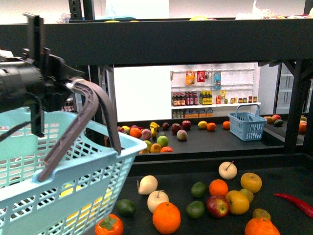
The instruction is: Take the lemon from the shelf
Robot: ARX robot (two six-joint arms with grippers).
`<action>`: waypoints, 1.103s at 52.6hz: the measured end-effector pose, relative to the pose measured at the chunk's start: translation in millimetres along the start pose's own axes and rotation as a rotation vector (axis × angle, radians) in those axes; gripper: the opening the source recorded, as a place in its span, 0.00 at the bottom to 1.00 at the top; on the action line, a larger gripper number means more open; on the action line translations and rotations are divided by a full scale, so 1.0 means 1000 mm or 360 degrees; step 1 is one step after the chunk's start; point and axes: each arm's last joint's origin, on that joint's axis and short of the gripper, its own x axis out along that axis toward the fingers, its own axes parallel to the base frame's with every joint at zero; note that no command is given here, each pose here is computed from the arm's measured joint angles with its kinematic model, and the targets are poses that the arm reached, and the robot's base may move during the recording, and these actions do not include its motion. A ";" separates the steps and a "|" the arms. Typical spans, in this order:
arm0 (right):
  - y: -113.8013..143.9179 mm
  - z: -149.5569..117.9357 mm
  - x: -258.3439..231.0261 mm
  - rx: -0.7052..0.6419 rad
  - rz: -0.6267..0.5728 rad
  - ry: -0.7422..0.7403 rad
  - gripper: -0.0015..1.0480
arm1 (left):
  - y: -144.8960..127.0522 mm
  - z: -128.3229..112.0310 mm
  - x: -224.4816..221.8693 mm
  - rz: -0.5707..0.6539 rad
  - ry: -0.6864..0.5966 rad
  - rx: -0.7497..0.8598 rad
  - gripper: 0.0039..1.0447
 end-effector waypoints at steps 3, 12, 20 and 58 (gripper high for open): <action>0.000 0.000 0.000 0.0000 0.0001 0.0000 0.93 | 0.003 0.017 -0.004 -0.0056 -0.0112 -0.0040 0.07; 0.000 0.000 0.000 0.0000 0.0001 0.0000 0.93 | 0.013 0.060 -0.020 -0.0197 -0.0378 -0.0148 0.07; 0.000 0.000 0.000 0.0000 0.0000 0.0000 0.93 | 0.028 0.102 -0.044 -0.0285 -0.0612 -0.0161 0.07; 0.000 0.000 0.000 0.0000 0.0001 0.0000 0.93 | 0.107 0.162 -0.088 -0.0212 -0.0788 -0.0270 0.07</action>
